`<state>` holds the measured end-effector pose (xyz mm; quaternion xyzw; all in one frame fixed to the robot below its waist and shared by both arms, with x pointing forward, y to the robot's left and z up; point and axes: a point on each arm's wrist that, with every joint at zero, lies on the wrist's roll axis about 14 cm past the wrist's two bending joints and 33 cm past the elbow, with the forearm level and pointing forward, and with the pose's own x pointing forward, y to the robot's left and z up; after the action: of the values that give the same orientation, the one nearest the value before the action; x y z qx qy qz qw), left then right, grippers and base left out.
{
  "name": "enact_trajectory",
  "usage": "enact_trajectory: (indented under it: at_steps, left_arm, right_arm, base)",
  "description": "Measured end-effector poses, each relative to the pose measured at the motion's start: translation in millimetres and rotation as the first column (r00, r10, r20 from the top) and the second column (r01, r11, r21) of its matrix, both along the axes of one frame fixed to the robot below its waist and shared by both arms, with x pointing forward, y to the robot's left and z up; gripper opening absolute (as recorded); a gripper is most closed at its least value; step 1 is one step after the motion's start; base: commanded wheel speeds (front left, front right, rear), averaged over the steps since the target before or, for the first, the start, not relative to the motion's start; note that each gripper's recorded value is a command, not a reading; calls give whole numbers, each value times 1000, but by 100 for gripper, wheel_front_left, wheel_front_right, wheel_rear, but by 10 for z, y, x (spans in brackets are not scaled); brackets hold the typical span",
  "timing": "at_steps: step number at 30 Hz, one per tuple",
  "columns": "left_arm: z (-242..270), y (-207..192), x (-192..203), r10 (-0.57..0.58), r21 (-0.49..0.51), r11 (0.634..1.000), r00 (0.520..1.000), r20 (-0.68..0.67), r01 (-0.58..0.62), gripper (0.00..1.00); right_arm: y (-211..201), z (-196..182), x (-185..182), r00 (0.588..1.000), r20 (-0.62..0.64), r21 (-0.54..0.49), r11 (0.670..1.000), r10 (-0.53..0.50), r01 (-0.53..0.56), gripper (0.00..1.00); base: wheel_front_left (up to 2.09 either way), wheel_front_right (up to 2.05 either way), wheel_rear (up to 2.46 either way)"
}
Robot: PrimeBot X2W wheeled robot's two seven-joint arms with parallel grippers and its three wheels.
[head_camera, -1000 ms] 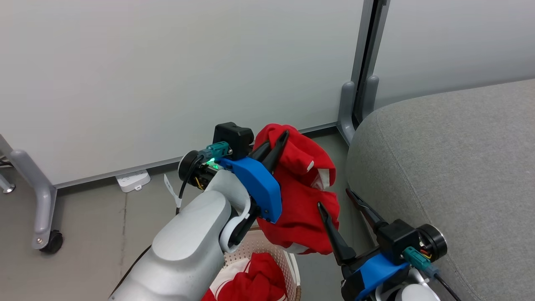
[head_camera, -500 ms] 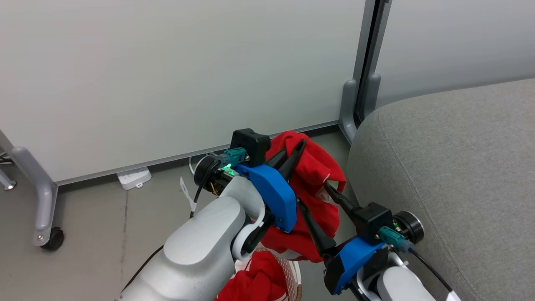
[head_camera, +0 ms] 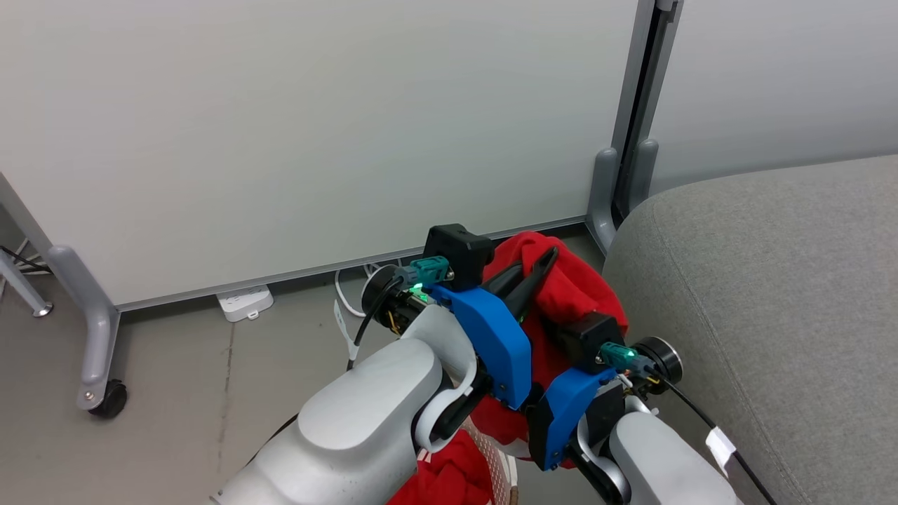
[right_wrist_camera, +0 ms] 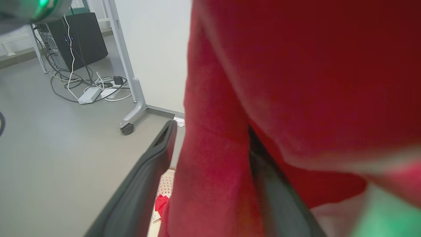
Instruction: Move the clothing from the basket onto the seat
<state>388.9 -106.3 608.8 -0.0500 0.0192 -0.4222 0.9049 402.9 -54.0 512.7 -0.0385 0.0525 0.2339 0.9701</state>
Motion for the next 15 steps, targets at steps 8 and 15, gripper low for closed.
enact_trajectory:
  at_steps: [8,15]
  left_arm:
    - [-71,20,6,13,5,1000,1000,-18,-13,0]
    - [-96,21,47,20,11,1000,1000,-24,-20,0]
  right_arm:
    - [11,-9,18,1000,16,-11,1000,10,-10,0]
    - [-35,-3,19,1000,27,-6,1000,-2,3,0]
  base:
    - [0,0,0]
    - [0,0,0]
